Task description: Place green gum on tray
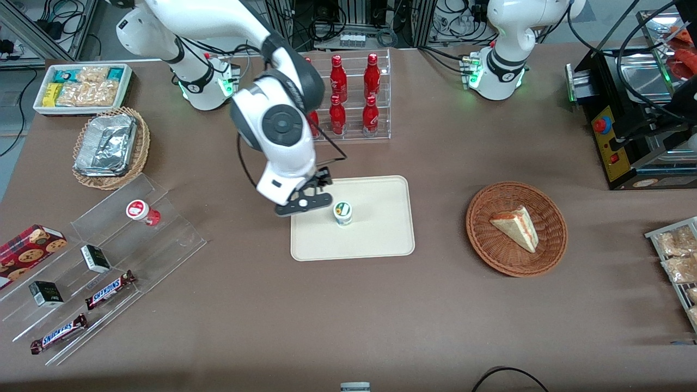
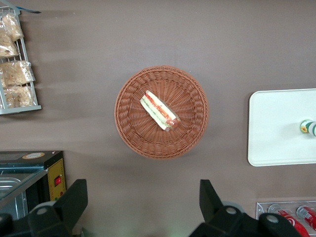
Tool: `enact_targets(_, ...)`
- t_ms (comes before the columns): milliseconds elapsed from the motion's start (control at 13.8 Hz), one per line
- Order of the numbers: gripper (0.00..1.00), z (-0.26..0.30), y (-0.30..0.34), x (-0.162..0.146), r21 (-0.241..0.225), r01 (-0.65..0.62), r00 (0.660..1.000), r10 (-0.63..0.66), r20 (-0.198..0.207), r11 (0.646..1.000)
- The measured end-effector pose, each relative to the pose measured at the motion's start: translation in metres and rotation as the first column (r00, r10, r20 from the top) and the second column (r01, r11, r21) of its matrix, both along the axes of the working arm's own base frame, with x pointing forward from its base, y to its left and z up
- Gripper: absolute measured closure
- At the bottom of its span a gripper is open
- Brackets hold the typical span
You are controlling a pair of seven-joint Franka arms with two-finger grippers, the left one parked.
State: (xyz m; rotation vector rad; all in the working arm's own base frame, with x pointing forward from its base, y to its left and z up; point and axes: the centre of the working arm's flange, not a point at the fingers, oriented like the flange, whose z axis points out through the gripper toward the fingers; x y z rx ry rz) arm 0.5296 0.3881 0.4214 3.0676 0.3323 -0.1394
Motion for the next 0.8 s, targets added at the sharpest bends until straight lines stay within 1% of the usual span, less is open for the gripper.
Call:
enact_targets(145,0.00,0.026,-0.033,0.007,0.000,-0.021,0.999,0.021,-0.029,1.000)
enact_targets(290,0.00,0.046,-0.073,0.019,0.005,-0.014,0.999,0.015,-0.048,1.000)
enact_targets(435,0.00,0.058,-0.114,0.033,0.010,0.023,0.998,-0.022,-0.057,1.000)
enact_targets(652,0.00,0.058,-0.184,0.060,0.012,0.122,0.991,-0.121,-0.064,0.993)
enact_targets(725,0.00,0.057,-0.209,0.067,0.016,0.134,0.989,-0.132,-0.069,0.991)
enact_targets(797,0.00,0.056,-0.233,0.074,0.026,0.115,0.991,-0.113,-0.074,0.993)
